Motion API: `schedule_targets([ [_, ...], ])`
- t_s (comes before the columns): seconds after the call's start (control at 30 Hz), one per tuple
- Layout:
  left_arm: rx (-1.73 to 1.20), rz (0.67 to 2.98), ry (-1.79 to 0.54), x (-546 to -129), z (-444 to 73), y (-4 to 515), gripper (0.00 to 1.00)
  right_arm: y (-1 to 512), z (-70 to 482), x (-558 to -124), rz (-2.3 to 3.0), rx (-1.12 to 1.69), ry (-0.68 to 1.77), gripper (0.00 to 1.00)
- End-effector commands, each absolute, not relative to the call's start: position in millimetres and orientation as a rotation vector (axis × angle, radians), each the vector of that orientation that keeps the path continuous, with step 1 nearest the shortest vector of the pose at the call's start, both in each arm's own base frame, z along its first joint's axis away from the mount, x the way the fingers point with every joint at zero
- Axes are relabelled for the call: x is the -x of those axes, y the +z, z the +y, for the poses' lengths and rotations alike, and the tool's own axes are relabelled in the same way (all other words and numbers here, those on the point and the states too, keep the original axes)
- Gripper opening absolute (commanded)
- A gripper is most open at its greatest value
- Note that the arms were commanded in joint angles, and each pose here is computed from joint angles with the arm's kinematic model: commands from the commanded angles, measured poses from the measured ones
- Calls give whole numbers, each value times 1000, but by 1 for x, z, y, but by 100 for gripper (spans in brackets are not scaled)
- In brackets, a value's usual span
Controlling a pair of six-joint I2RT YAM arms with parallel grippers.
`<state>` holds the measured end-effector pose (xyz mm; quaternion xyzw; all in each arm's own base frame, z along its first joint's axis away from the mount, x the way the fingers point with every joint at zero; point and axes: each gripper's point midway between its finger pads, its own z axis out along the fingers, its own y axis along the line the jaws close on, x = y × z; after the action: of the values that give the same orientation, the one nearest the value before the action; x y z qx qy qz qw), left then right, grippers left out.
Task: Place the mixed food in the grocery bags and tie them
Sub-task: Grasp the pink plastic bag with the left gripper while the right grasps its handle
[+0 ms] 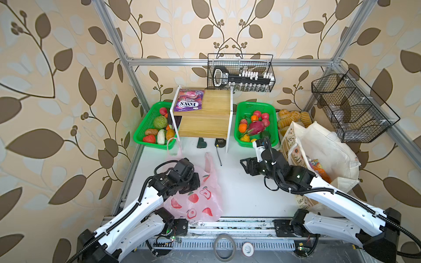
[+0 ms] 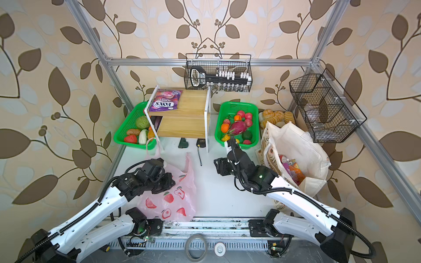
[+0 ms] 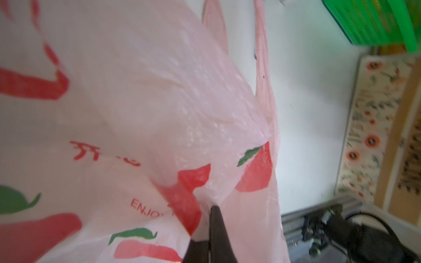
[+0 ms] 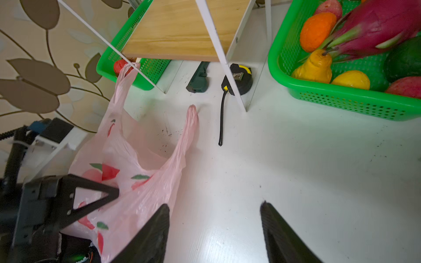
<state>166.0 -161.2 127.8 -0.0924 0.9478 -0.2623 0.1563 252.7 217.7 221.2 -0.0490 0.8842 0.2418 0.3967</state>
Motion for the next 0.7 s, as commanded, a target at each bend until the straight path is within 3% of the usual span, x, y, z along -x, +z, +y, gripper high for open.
schedule_targets([
  [0.0,9,2735,-886,-142,-197,142,0,218,220,-255,2249,46,758,64],
  [0.17,-313,2724,-863,-111,-226,149,0,200,224,-256,2308,33,823,66],
  [0.47,-369,2639,-906,-114,-234,162,0,144,231,-254,2510,40,693,70],
  [0.67,-422,2606,-903,-115,-234,169,0,156,250,-258,2460,123,805,70],
])
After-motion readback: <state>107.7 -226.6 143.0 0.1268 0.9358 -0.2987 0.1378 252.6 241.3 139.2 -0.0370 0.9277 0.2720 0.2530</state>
